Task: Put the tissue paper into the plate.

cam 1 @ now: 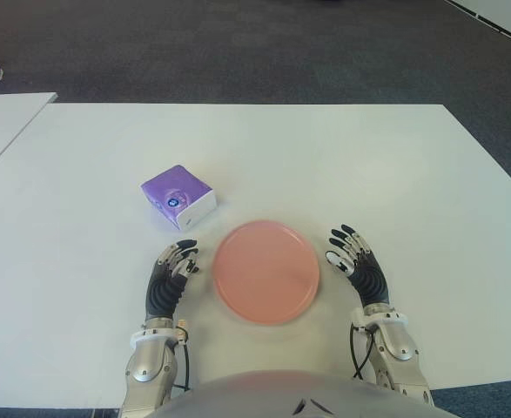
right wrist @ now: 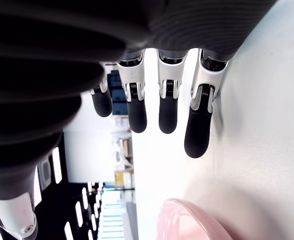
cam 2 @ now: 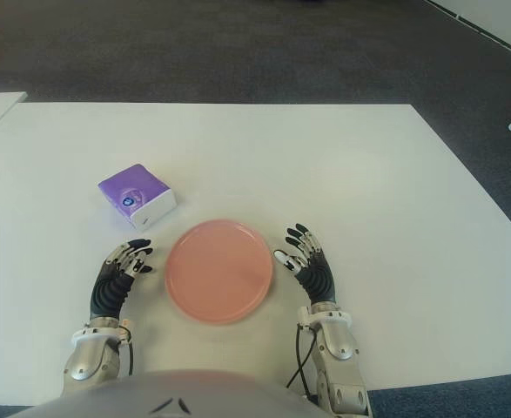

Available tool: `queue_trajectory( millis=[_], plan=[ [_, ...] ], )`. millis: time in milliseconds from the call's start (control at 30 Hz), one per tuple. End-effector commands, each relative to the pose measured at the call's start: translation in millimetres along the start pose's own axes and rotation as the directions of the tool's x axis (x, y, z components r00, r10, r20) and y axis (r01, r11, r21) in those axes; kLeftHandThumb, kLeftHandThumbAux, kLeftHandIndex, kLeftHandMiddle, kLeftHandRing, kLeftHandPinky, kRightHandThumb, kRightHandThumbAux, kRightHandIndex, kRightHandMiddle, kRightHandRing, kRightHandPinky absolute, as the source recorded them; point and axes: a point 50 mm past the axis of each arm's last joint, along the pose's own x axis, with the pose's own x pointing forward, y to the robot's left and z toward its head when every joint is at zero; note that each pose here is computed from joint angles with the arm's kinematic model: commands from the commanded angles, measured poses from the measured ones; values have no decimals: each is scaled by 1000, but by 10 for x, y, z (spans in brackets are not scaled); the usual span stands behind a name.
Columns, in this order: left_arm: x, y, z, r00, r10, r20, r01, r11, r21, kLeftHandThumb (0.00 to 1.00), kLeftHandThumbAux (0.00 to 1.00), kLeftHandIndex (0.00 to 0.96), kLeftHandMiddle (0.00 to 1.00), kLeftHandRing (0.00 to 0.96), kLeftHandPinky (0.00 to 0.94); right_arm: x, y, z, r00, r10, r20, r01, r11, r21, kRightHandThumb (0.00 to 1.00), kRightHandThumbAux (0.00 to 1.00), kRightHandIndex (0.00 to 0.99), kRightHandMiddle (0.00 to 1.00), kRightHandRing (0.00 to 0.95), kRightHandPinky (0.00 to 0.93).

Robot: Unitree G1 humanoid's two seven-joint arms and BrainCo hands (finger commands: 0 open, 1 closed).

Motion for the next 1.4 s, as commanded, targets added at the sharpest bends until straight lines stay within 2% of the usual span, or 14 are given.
queue_trajectory(
  millis=[33,433,733,867,933,1033,1100,1167,1267,1367,1400],
  plan=[
    [-45,-6,-126,997,-4,-82,5,1000,5,171,604,305,275,296,323,-108,-32,-294,985,-17,-171,19,1000,11,358,664,120,207,191,204],
    [-42,-5,-95,998,-12,-55,13,1000,16,163,600,296,272,284,315,-103,-28,-295,984,-19,-174,21,1000,7,350,669,120,205,190,211],
    [-47,-6,-66,999,-7,-43,7,1000,14,205,612,300,274,278,311,-103,-28,-295,984,-21,-177,22,1000,6,355,668,124,207,192,204],
    [-55,3,-49,1000,1,-31,0,999,42,229,621,253,260,268,305,-103,-27,-294,984,-21,-177,23,1000,6,353,668,122,206,191,202],
    [-58,16,-32,1000,19,-2,-18,994,106,243,622,218,252,263,301,-104,-28,-294,984,-22,-176,23,1000,5,351,667,121,205,190,201],
    [-59,41,23,996,41,84,-60,968,245,262,612,188,247,264,301,-101,-28,-296,984,-21,-175,21,1000,3,346,668,118,204,190,201],
    [-52,59,103,985,45,167,-104,926,363,269,597,180,249,271,311,-99,-28,-298,984,-20,-176,20,1000,2,342,670,116,204,189,199],
    [-34,70,210,965,36,261,-166,853,495,273,575,180,252,282,326,-97,-27,-300,984,-19,-179,19,1000,2,337,671,113,203,188,197],
    [-18,56,297,943,24,332,-226,778,587,270,536,184,248,285,309,-94,-25,-301,983,-19,-181,20,1000,1,331,673,112,202,187,198],
    [18,7,481,906,-4,424,-305,688,658,266,490,188,230,261,270,-87,-25,-302,983,-22,-182,22,1000,-2,329,674,115,201,187,202],
    [27,-5,524,896,-11,444,-321,673,666,273,475,198,224,250,257,-86,-25,-303,983,-23,-183,23,1000,-3,328,673,116,201,188,203]
  ],
)
